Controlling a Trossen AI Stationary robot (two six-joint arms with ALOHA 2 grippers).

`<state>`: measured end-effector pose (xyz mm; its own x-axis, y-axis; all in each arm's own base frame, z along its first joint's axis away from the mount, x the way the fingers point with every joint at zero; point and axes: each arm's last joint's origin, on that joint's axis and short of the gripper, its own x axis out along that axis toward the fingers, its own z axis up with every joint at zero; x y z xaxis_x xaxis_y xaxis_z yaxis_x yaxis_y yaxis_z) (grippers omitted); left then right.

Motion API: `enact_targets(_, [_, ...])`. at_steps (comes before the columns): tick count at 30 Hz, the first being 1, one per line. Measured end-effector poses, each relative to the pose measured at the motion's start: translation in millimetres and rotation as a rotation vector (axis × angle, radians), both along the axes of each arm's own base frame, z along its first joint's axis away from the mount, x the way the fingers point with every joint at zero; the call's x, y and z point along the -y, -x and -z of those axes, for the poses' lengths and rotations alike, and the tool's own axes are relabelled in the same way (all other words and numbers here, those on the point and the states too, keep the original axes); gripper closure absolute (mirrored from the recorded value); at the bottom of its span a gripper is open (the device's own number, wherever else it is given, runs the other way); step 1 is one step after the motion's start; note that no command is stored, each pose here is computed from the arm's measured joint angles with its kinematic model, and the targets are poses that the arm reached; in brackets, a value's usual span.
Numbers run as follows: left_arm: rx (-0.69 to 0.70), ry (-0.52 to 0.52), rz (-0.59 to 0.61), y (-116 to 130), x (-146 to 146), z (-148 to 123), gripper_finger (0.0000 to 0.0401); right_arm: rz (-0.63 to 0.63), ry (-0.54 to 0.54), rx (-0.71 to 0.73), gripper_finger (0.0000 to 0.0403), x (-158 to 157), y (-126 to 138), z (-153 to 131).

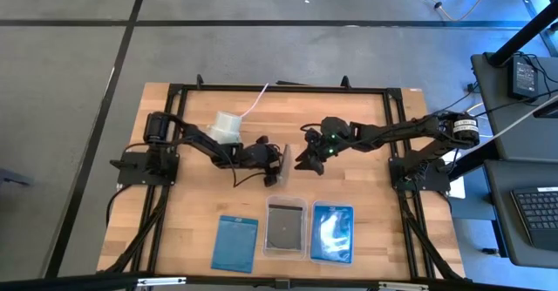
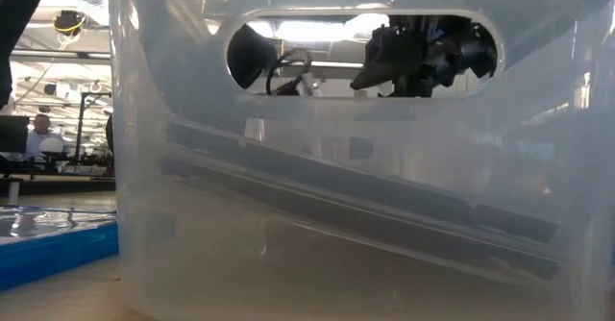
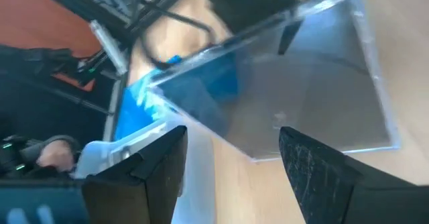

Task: Pick & place jewel cases by type
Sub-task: Put the black cd case into the left transparent bin

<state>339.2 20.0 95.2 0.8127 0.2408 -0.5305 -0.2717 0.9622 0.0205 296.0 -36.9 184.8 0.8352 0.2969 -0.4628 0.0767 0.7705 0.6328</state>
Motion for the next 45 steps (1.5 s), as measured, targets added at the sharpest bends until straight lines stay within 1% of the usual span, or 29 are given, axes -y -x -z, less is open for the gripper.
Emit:
enact_targets(6, [0.050, 0.028, 0.032, -2.4, 1.3, -10.3, 0.0182, 0.048, 0.024, -0.031, 0.0163, 1.3, 1.0, 2.5])
enact_targets(10, [0.063, 0.040, 0.049, -5.6, 2.0, -13.2, 0.0182, 0.050, 0.026, -0.041, 0.0163, 1.3, 1.5, 3.3])
enact_targets(13, [0.074, 0.049, 0.065, -7.9, 2.4, -15.7, 0.0182, 0.047, 0.026, -0.077, 0.0163, 1.0, 3.4, 6.2])
enact_targets(16, [0.095, 0.055, 0.079, -12.4, 2.6, -20.3, 0.0182, 0.070, 0.076, -0.122, 0.0163, 1.6, 5.9, 10.2])
enact_targets(23, [0.109, 0.043, 0.062, -15.3, 1.9, -24.1, 0.0182, 0.205, 0.277, -0.329, 0.0163, 2.5, 17.7, 24.5])
enact_targets(25, [0.110, 0.041, 0.062, -15.3, 1.9, -24.2, 0.0182, 0.225, 0.297, -0.400, 0.0163, 3.6, 22.7, 28.4])
enact_targets(29, [0.097, 0.032, 0.095, -15.1, 2.6, -23.5, 0.0182, 0.226, 0.297, -0.582, 0.0163, 7.1, 37.9, 37.6])
enact_targets(32, [0.093, 0.038, 0.093, -15.0, 2.6, -22.9, 0.0182, 0.244, 0.352, -0.645, 0.0163, 8.9, 43.4, 39.8])
enact_targets(34, [0.093, 0.044, 0.089, -15.0, 2.7, -22.8, 0.0182, 0.230, 0.410, -0.662, 0.0163, 9.3, 47.2, 37.0])
enact_targets(36, [0.080, 0.037, 0.094, -14.7, 2.7, -22.0, 0.0182, 0.199, 0.445, -0.658, 0.0163, 8.9, 50.5, 32.0])
enact_targets(39, [0.059, 0.034, 0.096, -13.8, 1.9, -20.1, 0.0182, 0.122, 0.494, -0.696, 0.0163, 7.0, 60.6, 25.7])
enact_targets(42, [0.048, 0.036, 0.080, -13.4, -3.7, -17.4, 0.0182, 0.043, 0.513, -0.807, 0.0163, 4.1, 75.2, 25.9])
enact_targets(45, [0.028, 0.051, 0.076, -12.8, -11.7, -11.0, 0.0182, -0.004, 0.519, -0.858, 0.0163, 0.7, 84.0, 31.6])
